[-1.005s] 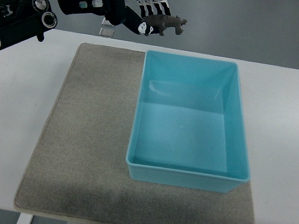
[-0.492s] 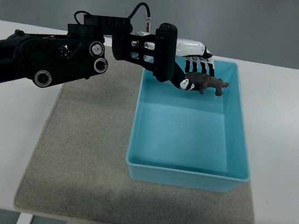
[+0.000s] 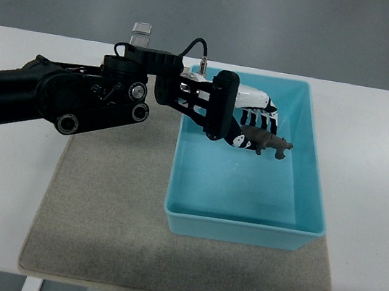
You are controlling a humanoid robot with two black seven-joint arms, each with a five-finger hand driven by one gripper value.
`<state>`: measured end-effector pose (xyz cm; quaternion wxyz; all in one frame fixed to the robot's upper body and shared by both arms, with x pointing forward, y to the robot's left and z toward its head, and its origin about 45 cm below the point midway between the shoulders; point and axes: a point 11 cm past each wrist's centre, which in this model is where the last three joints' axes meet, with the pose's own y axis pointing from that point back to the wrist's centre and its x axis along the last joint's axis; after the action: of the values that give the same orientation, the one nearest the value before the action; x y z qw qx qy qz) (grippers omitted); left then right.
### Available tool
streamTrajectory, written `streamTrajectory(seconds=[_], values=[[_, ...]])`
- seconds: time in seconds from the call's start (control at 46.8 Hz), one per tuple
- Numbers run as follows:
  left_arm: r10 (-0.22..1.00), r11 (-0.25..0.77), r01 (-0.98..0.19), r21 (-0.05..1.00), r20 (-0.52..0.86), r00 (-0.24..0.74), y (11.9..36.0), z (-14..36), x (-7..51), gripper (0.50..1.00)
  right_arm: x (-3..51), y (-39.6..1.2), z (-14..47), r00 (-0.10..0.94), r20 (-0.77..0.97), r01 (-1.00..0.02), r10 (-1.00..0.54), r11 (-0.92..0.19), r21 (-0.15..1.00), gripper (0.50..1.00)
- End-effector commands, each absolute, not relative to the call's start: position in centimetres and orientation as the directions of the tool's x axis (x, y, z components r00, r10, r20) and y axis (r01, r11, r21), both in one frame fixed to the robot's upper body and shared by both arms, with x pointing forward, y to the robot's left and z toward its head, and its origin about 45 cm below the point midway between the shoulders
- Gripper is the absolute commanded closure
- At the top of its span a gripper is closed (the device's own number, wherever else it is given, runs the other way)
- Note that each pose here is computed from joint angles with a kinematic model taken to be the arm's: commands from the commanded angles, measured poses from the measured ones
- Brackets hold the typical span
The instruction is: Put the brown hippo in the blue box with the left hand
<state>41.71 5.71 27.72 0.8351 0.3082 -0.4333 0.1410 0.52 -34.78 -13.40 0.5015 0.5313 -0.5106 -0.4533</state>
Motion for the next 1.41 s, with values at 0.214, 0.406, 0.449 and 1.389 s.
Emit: streamTrajectory(seconds=[0.214,0.406,0.449,1.389], values=[[-0.095,0.765,-0.463,0.449,0.789,0.608,5.1,25.0,40.4,1.0,0.5,-34.8,-13.4,0.067,0.03,-0.088,-0.997,0.024,0.996,0.564],[-0.114,0.762,-0.435,0.48,0.761,0.639,4.9,22.9,39.4,1.0,0.5,-34.8,-13.4,0.068,0.03,-0.088,-0.997,0.024,0.996,0.564],[-0.118,0.758,-0.435,0.487,0.757,0.642,5.1,22.5,39.3,1.0,0.5,-34.8,-13.4,0.066,0.031,-0.088,-0.997,0.025,0.996,0.564],[-0.002,0.766,-0.508,0.393,0.793,0.609,5.1,23.6,40.3,0.506,0.5,-34.8,-13.4,0.067,0.031,-0.088,-0.997,0.025,0.996,0.564]])
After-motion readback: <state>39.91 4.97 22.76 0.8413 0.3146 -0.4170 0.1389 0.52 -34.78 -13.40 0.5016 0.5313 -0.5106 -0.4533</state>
